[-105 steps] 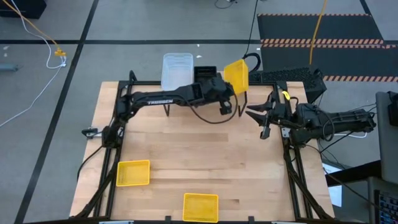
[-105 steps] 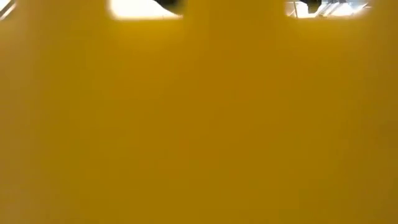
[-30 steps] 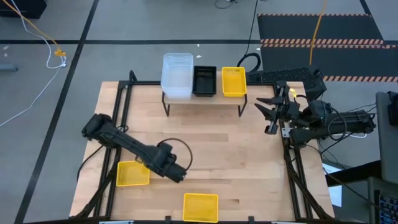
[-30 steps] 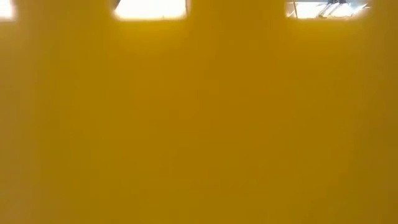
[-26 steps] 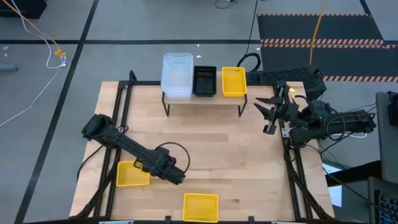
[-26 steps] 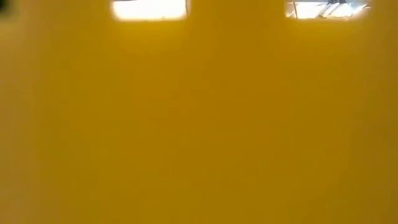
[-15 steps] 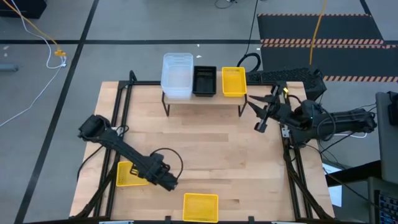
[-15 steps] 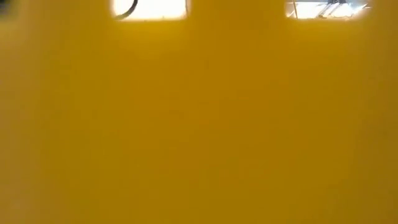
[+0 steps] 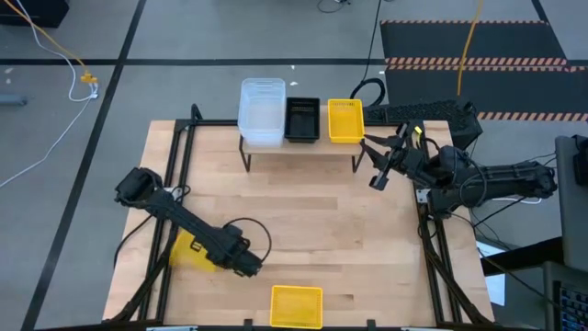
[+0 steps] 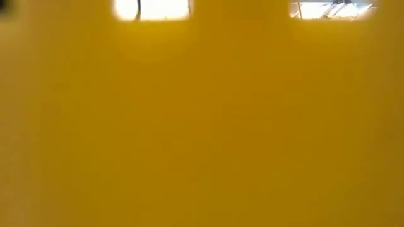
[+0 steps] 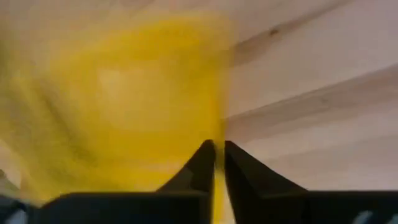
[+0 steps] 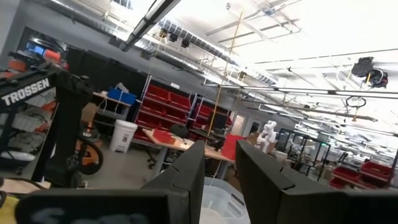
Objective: Stack baskets on shelf by color
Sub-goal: Stack the left yellow bin on top of the yellow bin on the shelf
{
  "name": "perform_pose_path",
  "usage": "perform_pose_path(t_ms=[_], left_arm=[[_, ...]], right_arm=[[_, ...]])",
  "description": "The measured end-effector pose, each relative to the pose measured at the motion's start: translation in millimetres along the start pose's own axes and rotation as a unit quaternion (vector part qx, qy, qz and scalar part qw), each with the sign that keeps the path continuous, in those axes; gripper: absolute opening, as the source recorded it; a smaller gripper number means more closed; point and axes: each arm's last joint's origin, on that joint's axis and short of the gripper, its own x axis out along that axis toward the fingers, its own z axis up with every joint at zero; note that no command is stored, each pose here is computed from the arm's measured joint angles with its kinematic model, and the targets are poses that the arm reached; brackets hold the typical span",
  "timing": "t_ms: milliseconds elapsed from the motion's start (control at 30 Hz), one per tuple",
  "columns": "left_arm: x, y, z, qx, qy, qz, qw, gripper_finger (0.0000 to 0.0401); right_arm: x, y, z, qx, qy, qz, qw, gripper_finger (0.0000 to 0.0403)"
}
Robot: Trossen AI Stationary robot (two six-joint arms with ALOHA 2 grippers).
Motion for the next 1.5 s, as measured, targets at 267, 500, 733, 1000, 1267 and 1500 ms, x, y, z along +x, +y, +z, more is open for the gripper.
perform_pose_path(t_ms=[267, 500, 733, 1000, 1267, 1500], left_arm=[[-42, -15, 14, 0.089, -0.029, -0.072, 0.993, 0.0014], [-115, -16, 16, 0.162, -0.089, -0.142, 0.972, 0.0014], [-183, -5, 37, 0.261, -0.189, -0.209, 0.923, 0.001], [-224, 1, 81, 0.373, -0.289, -0.265, 0.841, 0.0006], [-252, -10, 98, 0.466, -0.398, -0.344, 0.712, 0.0006], [-268, 0, 138, 0.467, -0.489, -0.323, 0.662, 0.0008]], right_arm=[[-1, -1, 0, 0.009, 0.01, -0.007, 1.0, 0.0086], [-10, -9, 0, 0.017, 0.056, -0.072, 0.996, 0.0086], [-29, -14, 5, 0.07, 0.076, -0.073, 0.992, 0.0086], [-46, -12, 11, 0.132, 0.079, -0.028, 0.988, 0.0086], [-52, -6, 13, 0.152, 0.085, 0.008, 0.985, 0.0086], [-58, 1, 13, 0.185, 0.097, 0.044, 0.977, 0.0086]])
